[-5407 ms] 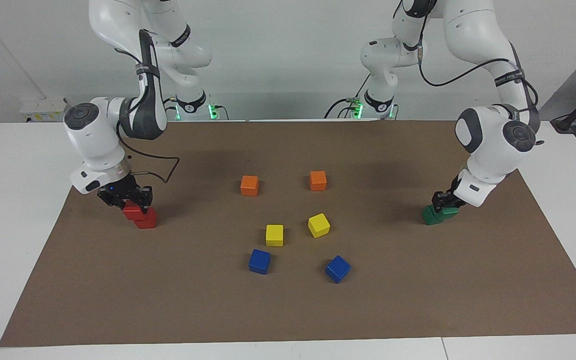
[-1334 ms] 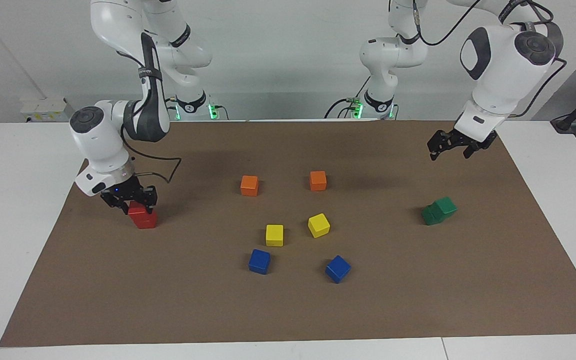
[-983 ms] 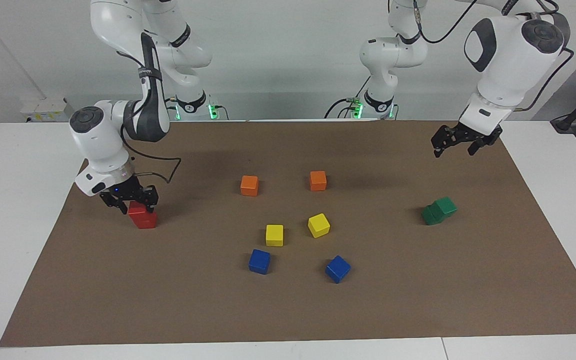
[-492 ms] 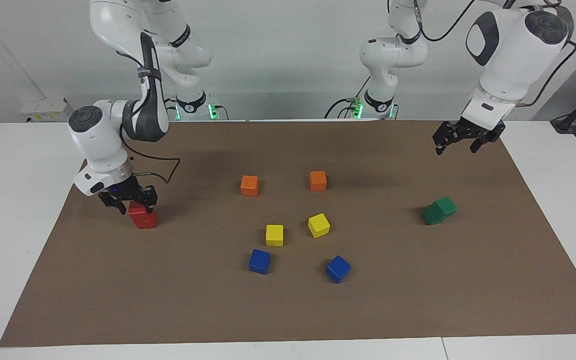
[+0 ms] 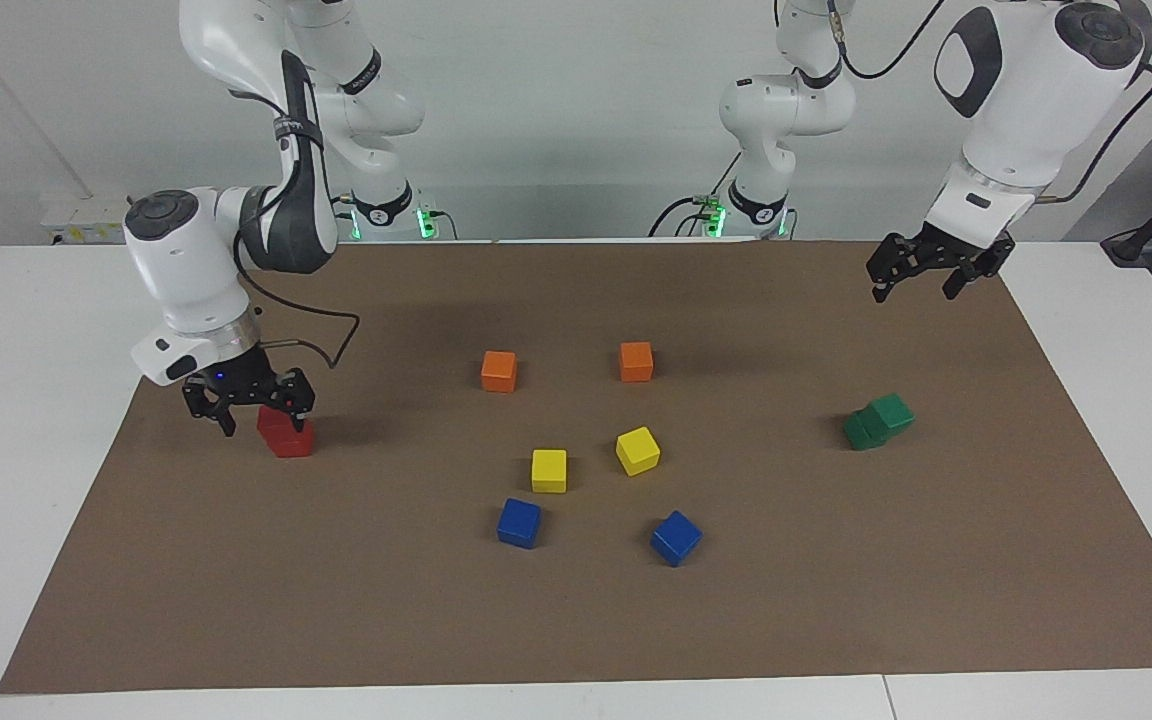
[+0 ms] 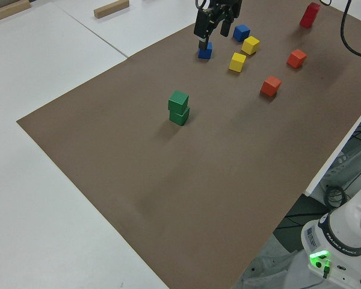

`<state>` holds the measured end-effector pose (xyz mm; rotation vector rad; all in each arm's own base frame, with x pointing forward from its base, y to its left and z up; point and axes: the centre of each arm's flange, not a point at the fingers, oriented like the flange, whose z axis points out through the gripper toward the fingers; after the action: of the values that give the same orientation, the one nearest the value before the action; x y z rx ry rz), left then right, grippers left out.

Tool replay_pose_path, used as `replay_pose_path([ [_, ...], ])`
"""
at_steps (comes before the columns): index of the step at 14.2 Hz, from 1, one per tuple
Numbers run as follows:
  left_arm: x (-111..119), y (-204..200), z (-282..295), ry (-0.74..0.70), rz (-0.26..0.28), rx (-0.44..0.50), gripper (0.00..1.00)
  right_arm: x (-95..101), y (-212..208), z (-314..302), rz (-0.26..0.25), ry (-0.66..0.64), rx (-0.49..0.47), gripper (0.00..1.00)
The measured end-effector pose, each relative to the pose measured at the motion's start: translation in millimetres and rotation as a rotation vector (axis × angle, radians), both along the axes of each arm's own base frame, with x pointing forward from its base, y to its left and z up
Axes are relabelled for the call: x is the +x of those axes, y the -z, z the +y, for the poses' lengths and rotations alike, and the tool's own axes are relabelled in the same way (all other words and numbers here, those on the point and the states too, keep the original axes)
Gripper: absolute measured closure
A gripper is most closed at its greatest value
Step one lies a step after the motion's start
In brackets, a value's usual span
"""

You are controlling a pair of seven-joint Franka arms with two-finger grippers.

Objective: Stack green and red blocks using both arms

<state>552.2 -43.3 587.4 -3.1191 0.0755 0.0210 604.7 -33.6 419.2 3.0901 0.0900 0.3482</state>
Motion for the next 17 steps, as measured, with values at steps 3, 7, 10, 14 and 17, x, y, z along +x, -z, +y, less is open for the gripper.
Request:
replay_pose_path([
  [3,0,0,4,-0.006,0.000,0.000,0.00,8.7,-59,4,-0.034,-0.006,-0.003,0.00],
  [7,0,0,5,-0.009,0.000,0.000,0.00,-23.4,-159,6,0.052,-0.001,-0.003,0.00],
  [10,0,0,5,-0.009,0.000,0.000,0.00,-59.5,-197,8,0.130,0.002,-0.002,0.00],
  [14,0,0,5,-0.010,0.000,0.000,0.00,-67.0,-202,3,0.158,0.013,0.000,0.00],
  [17,0,0,5,-0.010,0.000,0.000,0.00,-68.6,-199,2,0.183,0.014,0.003,0.00],
])
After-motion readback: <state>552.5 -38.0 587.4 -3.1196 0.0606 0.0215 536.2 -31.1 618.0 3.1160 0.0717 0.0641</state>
